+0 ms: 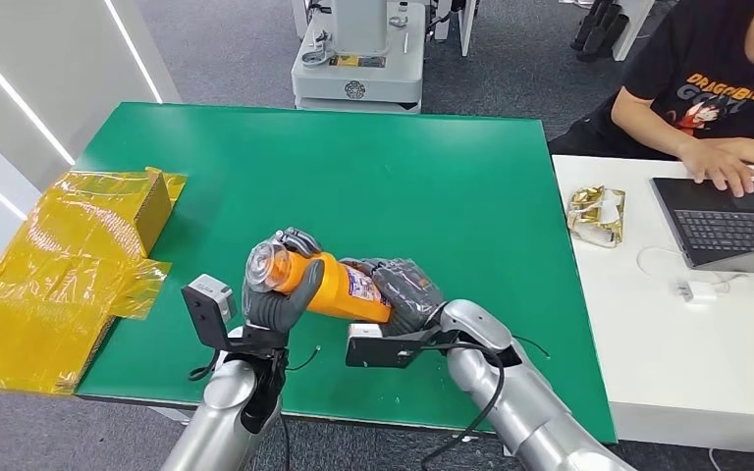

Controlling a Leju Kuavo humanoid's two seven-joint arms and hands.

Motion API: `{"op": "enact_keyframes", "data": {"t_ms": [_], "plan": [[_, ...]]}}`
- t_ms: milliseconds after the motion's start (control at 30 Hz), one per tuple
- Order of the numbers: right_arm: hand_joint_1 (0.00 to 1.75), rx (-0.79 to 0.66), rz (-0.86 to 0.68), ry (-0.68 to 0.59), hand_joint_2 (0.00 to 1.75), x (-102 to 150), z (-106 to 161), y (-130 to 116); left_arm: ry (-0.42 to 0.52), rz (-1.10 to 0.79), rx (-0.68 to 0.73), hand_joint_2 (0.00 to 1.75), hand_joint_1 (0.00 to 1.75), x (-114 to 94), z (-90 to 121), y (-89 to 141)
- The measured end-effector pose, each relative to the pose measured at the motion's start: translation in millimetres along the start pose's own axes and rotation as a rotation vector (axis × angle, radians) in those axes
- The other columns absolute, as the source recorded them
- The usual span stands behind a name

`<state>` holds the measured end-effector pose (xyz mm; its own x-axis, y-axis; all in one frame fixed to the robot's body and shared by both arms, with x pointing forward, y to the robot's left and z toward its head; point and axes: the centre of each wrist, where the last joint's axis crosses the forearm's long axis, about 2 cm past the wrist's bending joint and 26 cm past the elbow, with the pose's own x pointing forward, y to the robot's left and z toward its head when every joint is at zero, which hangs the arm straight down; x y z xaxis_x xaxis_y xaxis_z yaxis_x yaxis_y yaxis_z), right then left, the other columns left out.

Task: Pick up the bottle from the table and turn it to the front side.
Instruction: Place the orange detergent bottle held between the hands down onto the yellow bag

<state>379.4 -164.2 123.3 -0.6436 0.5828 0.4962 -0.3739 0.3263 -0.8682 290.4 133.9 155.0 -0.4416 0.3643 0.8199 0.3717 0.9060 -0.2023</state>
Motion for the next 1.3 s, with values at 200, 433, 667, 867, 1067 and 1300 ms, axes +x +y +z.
{"op": "enact_keyframes", "data": {"t_ms": [200,433,667,867,1067,1300], "plan": [[0.01,-0.041,0.078,0.036,1.75,6,-4,-1,-0.018,-0.006,-0.002,1.75,1.75,1,-3,0],[0.00,-0.101,0.085,0.035,1.75,11,-4,0,-0.032,-0.027,0.003,1.75,1.75,3,-8,0],[0.00,-0.296,0.027,0.030,1.75,24,7,8,-0.077,-0.074,0.053,1.75,1.75,8,-11,7],[0.00,-0.596,-0.067,0.001,1.75,48,24,15,-0.120,-0.157,0.105,1.75,1.75,16,-9,19],[0.00,-0.777,-0.173,-0.026,1.75,67,40,21,-0.154,-0.243,0.131,1.75,1.75,24,-7,29],[0.00,-0.909,-0.262,-0.040,1.75,90,64,37,-0.208,-0.571,0.131,1.75,1.75,40,-9,56]]}}
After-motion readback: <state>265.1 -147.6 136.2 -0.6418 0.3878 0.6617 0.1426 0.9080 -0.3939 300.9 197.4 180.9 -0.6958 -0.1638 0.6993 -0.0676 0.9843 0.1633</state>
